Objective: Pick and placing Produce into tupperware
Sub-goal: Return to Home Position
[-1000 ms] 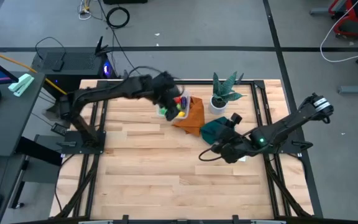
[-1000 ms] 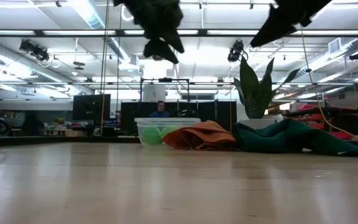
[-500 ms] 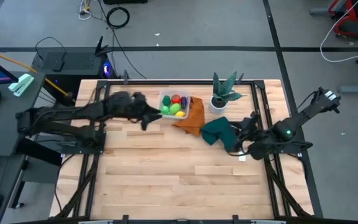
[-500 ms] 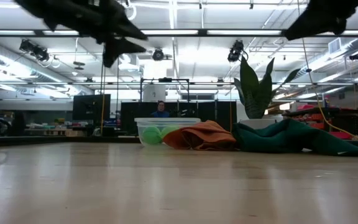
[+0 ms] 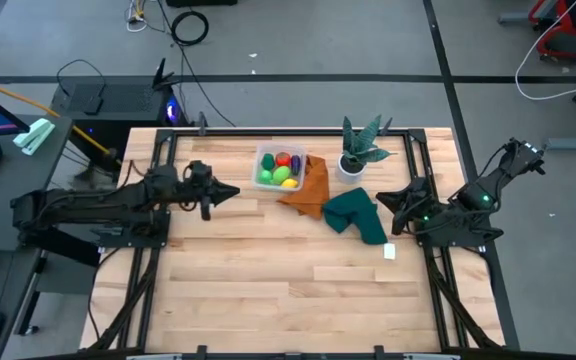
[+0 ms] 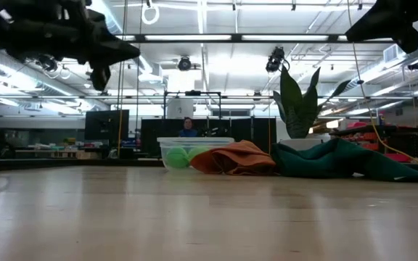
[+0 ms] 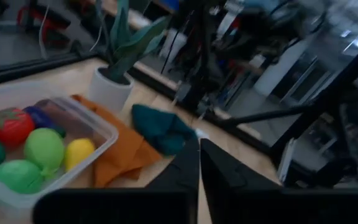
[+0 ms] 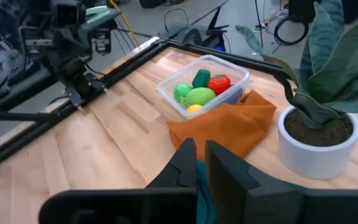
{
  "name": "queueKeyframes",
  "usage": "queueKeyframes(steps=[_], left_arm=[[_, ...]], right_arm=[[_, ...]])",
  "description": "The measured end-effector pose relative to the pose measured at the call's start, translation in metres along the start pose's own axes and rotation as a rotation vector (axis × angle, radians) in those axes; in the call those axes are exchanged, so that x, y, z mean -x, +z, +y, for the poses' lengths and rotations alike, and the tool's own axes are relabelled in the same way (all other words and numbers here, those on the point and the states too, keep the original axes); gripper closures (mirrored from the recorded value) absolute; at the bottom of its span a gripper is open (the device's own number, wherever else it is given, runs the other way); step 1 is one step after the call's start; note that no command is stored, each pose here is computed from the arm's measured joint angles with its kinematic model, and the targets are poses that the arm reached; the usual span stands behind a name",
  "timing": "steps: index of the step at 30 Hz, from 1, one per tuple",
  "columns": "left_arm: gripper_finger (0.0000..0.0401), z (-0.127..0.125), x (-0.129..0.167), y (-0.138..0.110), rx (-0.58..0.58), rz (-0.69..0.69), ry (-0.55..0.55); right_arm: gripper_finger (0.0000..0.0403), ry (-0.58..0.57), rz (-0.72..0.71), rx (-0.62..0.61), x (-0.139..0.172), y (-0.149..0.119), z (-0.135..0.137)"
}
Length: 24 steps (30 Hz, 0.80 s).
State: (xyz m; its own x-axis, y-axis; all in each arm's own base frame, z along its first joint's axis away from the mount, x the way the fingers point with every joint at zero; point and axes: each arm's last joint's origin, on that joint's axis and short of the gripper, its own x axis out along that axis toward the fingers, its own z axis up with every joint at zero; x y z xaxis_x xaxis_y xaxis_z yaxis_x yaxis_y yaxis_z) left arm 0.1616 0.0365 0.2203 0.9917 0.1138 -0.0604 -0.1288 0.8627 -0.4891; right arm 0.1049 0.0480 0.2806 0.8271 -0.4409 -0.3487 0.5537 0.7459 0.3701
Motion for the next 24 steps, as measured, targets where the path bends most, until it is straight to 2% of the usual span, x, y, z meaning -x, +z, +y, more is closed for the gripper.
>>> queueKeyframes(steps=[3,6,15,24], left_arm=[[0.0395,0.001,0.01,-0.007,0.02,-0.081,-0.026],[0.0388,0.0,0.019,-0.011,0.022,-0.151,-0.032],[0.0392,-0.01,0.039,-0.009,-0.056,-0.277,-0.03],[0.0393,-0.011,0.05,-0.013,-0.091,-0.255,0.005]], right_arm=[[0.0402,-0.001,0.001,-0.035,0.0,0.0,0.0],[0.0402,-0.003,0.001,-0.071,0.0,-0.001,0.0],[0.0403,-0.005,-0.008,-0.162,0.0,0.0,0.0],[0.0403,-0.012,-0.029,-0.169,0.0,0.0,0.0]])
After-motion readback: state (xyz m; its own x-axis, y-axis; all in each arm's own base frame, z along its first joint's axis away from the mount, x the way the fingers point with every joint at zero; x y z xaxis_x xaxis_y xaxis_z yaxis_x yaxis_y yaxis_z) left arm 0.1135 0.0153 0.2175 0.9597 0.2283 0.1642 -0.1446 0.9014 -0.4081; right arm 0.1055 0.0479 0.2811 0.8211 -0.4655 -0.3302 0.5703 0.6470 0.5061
